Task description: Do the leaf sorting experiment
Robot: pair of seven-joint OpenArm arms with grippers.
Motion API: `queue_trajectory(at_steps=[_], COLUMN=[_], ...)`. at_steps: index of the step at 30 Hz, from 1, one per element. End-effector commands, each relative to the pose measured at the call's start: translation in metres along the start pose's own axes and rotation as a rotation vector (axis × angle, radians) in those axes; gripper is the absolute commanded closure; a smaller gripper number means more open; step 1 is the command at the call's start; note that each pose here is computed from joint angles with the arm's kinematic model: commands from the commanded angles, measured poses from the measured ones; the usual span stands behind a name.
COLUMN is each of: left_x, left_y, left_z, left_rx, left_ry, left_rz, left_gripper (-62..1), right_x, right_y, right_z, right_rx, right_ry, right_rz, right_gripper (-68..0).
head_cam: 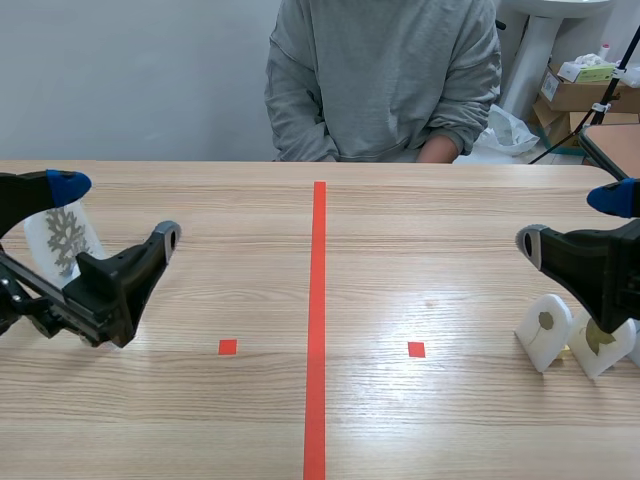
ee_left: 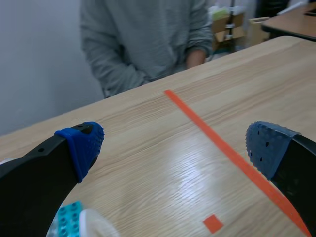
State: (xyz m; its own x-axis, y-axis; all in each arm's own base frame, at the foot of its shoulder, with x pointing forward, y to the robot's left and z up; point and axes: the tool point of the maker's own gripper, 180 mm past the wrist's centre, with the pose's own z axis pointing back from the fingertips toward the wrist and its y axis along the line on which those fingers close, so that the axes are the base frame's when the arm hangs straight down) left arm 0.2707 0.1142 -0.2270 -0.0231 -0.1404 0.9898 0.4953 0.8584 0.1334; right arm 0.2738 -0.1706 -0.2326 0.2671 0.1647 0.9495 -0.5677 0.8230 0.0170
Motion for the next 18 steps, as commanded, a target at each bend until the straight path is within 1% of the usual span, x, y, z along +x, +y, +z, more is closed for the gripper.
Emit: queue_trajectory(at_steps=[1,4,5,11,15,18], left_x=[0.002,-0.001,-0.003,-0.002,0.001,0.001], left_y=[-0.003,-0.014,-0.016,-0.028,-0.041,-0.046], left_z=[0.004,0.010,0.013,0.025,0.032,0.035], left_rx=[-0.032,-0.101,-0.115,-0.156,-0.194,-0.206], left_ry=[0.000,0.030,0.043,0.060,0.066,0.075], left_rz=[-0.006,-0.017,-0.011,0.095,0.121,0.133], left_gripper=[-62.0,-62.0,-62.0,-62.0,-62.0,-62.0], right_x=[0.010,0.006,0.004,-0.003,-0.010,-0.023], right_y=[-0.004,-0.005,-0.005,-0.015,-0.025,-0.032], right_z=[0.002,0.002,0.002,0.006,0.010,0.014], right_rx=[-0.001,0.000,-0.001,-0.006,-0.018,-0.032], right_ry=[-0.024,0.003,0.014,0.054,0.073,0.109], right_rz=[0.018,0.023,0.024,0.042,0.035,0.015], right_gripper=[-62.1,-62.1,-62.1,-62.1,-62.1,-62.1])
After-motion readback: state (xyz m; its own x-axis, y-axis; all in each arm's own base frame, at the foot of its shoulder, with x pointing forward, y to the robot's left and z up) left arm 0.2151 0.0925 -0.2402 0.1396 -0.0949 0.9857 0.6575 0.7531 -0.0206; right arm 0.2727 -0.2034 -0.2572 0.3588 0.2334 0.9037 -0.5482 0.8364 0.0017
